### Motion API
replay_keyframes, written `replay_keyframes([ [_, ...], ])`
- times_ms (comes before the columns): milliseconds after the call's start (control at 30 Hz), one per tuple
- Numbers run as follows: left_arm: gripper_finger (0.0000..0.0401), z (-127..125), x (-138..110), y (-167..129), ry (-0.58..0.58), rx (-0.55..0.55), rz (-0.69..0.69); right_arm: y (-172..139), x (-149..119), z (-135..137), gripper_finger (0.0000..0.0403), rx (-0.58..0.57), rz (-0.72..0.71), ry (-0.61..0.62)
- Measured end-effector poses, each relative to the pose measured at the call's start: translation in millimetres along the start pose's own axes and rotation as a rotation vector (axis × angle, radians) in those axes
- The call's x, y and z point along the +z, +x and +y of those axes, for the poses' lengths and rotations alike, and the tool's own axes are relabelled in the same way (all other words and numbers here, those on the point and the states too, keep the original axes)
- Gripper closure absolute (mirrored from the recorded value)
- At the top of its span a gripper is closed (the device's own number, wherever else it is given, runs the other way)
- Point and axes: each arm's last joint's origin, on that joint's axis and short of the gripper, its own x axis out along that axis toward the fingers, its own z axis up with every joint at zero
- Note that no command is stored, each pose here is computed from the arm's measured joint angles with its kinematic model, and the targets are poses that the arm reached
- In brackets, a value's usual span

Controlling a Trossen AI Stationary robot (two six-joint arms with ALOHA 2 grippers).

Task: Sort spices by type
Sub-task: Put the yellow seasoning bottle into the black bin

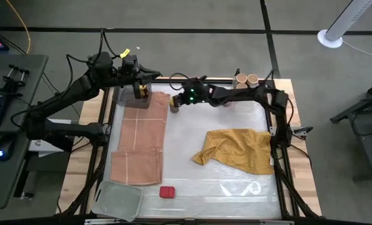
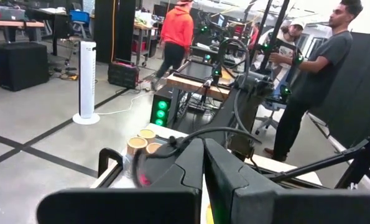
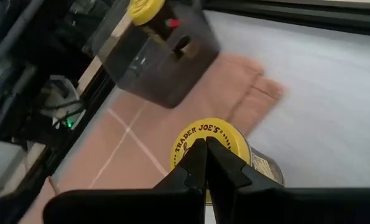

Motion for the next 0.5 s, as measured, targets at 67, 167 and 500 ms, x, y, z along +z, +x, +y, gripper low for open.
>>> replay_keyframes([
  [67, 0.0401, 0, 0, 0, 0.006, 0.0, 0.0, 2, 9, 6, 0.0403, -0.003, 0.012, -0.04],
  [167, 0.0401, 0, 0, 0, 0.035, 0.0, 0.0, -1, 25, 11, 0.0403, -0.014, 0.011, -0.119],
  [500, 0.0382, 1, -1, 0, 0.124, 0.031, 0.004, -36, 85, 12, 0.0403, -0.074, 0.022, -0.276],
])
